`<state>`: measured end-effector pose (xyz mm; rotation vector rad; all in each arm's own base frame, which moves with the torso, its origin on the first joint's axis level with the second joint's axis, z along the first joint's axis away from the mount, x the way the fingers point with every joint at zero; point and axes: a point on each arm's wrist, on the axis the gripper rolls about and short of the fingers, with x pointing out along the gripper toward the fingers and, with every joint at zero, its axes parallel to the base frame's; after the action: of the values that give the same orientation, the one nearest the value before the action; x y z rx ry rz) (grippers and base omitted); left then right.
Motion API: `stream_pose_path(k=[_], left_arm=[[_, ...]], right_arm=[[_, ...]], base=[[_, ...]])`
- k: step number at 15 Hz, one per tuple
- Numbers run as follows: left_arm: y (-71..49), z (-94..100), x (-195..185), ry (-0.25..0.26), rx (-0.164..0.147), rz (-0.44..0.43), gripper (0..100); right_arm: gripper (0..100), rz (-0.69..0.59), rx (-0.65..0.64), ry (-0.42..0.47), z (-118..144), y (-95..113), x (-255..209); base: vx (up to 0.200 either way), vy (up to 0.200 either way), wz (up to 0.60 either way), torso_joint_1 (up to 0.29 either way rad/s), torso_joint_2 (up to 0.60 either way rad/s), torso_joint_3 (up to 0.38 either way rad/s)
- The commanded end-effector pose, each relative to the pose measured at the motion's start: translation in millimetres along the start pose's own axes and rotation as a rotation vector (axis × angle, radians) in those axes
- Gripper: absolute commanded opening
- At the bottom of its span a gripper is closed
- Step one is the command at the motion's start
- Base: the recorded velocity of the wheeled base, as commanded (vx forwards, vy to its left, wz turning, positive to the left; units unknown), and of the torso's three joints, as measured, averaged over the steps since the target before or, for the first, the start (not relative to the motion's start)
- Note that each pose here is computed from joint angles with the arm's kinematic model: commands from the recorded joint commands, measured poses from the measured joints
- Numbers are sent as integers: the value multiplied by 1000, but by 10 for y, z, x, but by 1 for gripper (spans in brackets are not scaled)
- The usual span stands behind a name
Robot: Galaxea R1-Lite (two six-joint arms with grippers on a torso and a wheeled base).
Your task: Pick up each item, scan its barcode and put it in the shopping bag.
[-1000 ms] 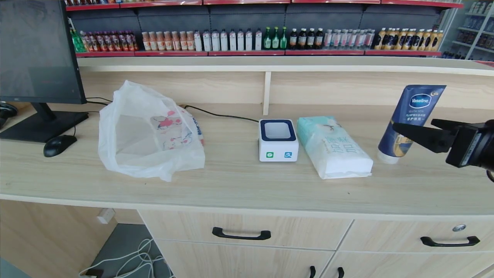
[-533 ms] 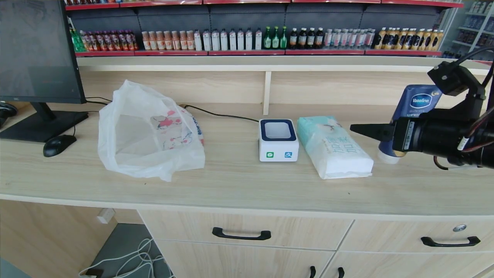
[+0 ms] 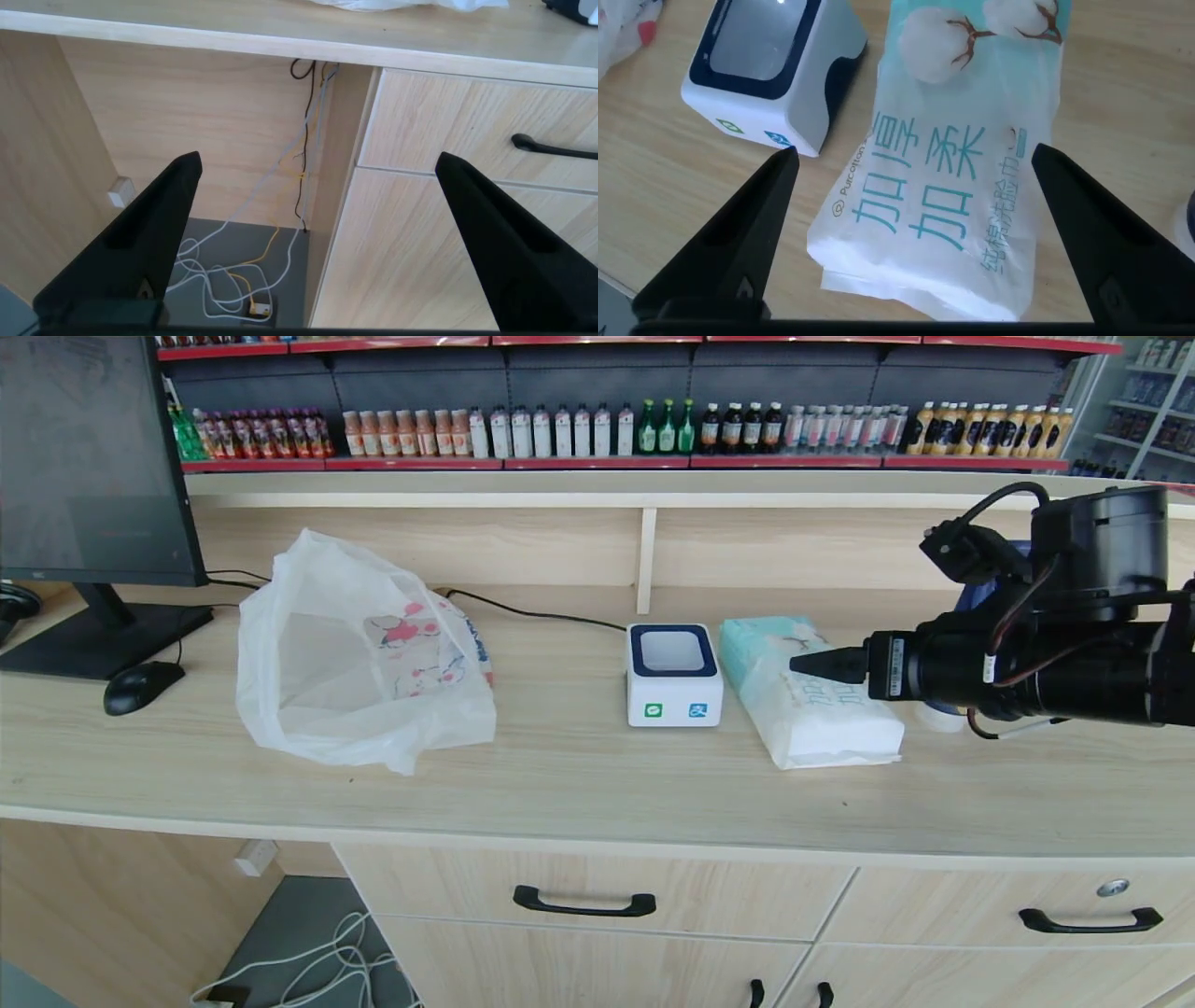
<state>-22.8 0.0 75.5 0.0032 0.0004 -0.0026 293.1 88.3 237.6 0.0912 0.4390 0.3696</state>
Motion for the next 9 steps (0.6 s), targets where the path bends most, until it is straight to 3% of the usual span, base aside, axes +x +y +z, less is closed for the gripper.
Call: stream_pose_path(k=[1, 6, 9], left_arm=[[0, 0, 0, 0, 1, -1, 100], [0, 0, 0, 0, 0, -1, 100], [0, 0, 0, 0, 0, -1, 100]], right_arm=[[100, -6, 4, 48, -34, -22, 146], [100, -19, 3, 99, 100, -21, 227], [100, -30, -64, 104, 112, -43, 317]], base=[[0, 0, 0, 0, 0, 0], [0, 0, 0, 0, 0, 0], [0, 0, 0, 0, 0, 0]])
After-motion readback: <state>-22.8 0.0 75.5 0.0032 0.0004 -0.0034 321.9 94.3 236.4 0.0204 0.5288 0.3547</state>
